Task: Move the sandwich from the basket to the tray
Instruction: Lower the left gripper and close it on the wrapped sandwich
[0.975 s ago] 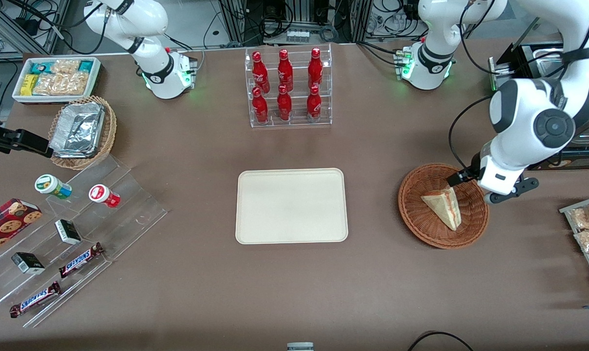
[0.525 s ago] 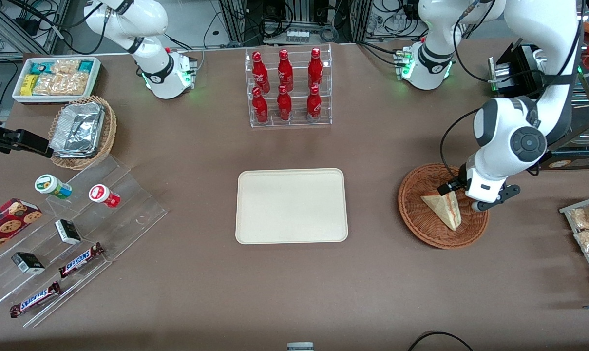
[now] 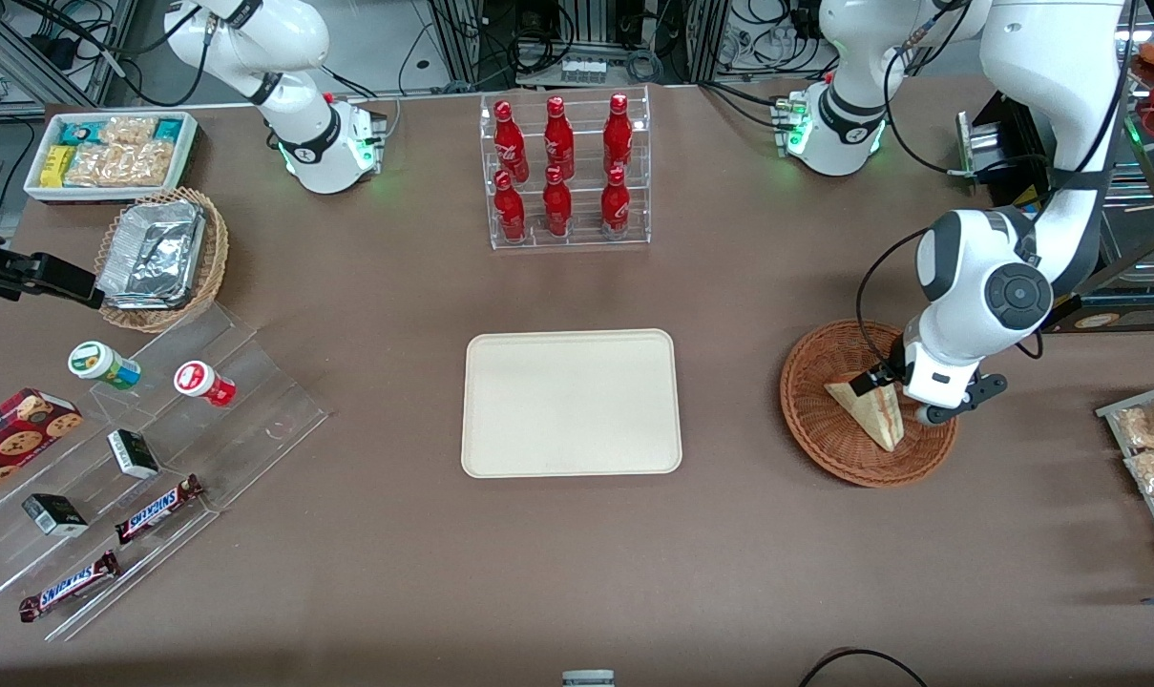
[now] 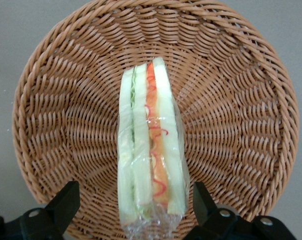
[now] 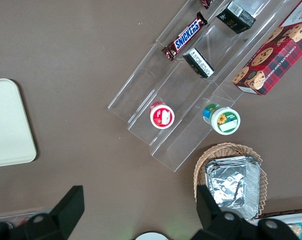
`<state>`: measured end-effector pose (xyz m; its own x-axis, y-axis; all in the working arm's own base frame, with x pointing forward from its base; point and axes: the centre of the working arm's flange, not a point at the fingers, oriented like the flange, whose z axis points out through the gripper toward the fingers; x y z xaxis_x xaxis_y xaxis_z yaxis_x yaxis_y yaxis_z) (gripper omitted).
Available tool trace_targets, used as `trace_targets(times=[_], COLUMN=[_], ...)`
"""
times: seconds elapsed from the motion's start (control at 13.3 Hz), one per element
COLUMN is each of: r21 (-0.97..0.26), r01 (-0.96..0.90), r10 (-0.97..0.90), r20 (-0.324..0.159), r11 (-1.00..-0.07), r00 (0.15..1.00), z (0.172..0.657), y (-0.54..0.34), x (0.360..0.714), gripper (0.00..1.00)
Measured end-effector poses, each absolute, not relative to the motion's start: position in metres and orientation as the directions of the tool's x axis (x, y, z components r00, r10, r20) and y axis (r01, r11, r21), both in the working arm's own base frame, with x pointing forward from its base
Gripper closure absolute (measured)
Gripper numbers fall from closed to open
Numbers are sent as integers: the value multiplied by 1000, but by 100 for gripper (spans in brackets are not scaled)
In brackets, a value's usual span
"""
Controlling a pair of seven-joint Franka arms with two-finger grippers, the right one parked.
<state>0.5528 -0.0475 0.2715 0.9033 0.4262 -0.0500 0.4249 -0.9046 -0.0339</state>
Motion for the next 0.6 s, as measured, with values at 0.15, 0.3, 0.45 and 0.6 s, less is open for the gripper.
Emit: trace_targets(times=[0.15, 0.3, 0.45, 0.6], r21=[-29, -26, -28, -28], r01=[427, 443, 458, 466], r10=[428, 444, 459, 466], r20=[-44, -40, -42, -41], r11=[-904, -896, -888, -885], r00=[903, 895, 887, 884], z=[266, 260, 258, 258], y=[-48, -48, -48, -48], x=[554, 555, 555, 555], gripper=[4, 11, 37, 57])
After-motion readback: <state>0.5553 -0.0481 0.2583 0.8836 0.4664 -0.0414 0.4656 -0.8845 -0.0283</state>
